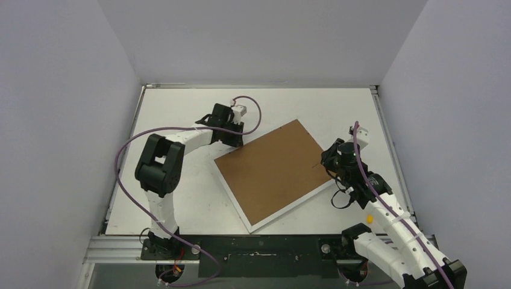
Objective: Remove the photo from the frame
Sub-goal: Adjust the photo frame at the center of the board.
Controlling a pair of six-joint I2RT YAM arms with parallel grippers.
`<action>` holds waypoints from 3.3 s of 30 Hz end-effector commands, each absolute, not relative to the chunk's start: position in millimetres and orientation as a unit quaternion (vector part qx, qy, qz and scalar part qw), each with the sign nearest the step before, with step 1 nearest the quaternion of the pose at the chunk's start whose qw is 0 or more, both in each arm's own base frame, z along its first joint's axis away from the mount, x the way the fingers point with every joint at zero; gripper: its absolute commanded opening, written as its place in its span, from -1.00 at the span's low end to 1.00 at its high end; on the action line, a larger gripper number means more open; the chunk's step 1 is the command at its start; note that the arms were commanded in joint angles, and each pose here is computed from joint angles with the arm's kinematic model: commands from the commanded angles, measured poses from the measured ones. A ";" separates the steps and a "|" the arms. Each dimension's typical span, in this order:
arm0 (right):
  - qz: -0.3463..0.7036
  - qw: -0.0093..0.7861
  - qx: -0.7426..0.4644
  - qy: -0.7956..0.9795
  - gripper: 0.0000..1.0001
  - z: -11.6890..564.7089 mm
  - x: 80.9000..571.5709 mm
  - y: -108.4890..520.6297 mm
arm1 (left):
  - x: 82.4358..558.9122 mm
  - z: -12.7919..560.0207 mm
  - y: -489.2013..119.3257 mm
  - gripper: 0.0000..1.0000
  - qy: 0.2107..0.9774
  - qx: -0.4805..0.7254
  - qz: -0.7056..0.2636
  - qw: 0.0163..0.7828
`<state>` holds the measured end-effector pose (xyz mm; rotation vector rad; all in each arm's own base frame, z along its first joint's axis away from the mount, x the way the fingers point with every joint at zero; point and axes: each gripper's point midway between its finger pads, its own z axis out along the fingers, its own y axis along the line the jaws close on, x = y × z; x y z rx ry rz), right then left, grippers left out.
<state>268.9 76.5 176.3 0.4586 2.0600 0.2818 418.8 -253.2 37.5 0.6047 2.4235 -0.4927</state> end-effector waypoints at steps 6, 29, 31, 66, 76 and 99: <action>0.293 0.443 0.060 0.845 -0.89 174.7 288.2 164.0 | 389.5 38.7 -166.8 -0.85 0.930 -0.087 -0.199 0.297; -0.086 0.427 0.314 0.843 -0.89 141.4 256.8 7.3 | 387.7 111.0 -175.3 -0.27 0.870 -0.087 -0.277 0.397; -0.091 0.419 0.313 0.847 -0.89 134.8 260.4 8.2 | 382.7 110.8 -161.2 -0.26 0.871 -0.107 -0.253 0.406; 0.069 0.432 0.238 0.867 -0.89 139.1 409.5 100.2 | 285.9 28.9 15.2 -0.60 0.819 -0.457 -0.044 0.343; 0.048 0.409 0.228 0.882 -0.89 122.4 373.9 84.4 | 268.0 25.3 -26.8 -0.93 0.865 -0.400 -0.087 0.290; -0.035 0.455 0.225 0.861 -0.89 171.2 376.2 40.8 | 224.9 47.0 -188.5 -0.81 0.916 -0.229 -0.117 0.309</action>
